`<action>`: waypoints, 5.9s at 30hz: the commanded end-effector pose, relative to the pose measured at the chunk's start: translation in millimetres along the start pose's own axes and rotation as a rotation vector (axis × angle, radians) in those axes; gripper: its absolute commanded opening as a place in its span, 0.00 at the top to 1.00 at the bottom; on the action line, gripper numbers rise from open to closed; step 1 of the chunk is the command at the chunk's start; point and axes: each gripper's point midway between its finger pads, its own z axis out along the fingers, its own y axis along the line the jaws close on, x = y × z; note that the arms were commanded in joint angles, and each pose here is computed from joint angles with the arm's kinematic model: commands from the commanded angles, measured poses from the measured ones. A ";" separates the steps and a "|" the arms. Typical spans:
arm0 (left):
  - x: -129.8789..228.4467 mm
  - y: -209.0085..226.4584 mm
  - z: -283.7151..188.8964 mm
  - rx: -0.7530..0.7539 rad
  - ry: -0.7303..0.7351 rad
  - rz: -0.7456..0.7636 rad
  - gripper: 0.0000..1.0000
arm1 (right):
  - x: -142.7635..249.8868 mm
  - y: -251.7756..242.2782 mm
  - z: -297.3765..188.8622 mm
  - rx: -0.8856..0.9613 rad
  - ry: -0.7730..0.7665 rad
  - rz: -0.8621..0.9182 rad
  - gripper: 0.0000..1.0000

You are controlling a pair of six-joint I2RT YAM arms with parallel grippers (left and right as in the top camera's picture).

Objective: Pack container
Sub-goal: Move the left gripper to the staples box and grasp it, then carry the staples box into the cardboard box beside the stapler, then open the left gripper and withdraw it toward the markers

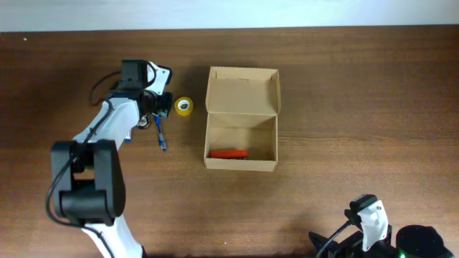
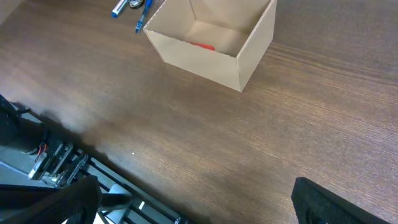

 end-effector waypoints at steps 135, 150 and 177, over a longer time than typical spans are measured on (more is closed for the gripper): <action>-36.0 -304.6 -144.7 0.161 -0.135 -0.078 0.57 | -0.7 1.7 -0.6 -0.009 -0.005 0.010 0.01; -64.7 -151.5 -262.0 -0.299 -0.423 -0.263 0.56 | -0.7 1.7 -0.6 -0.009 -0.005 0.010 0.01; 1.2 5.6 -198.5 -0.287 -0.081 -0.321 0.40 | -0.7 1.7 -0.6 -0.009 -0.005 0.010 0.01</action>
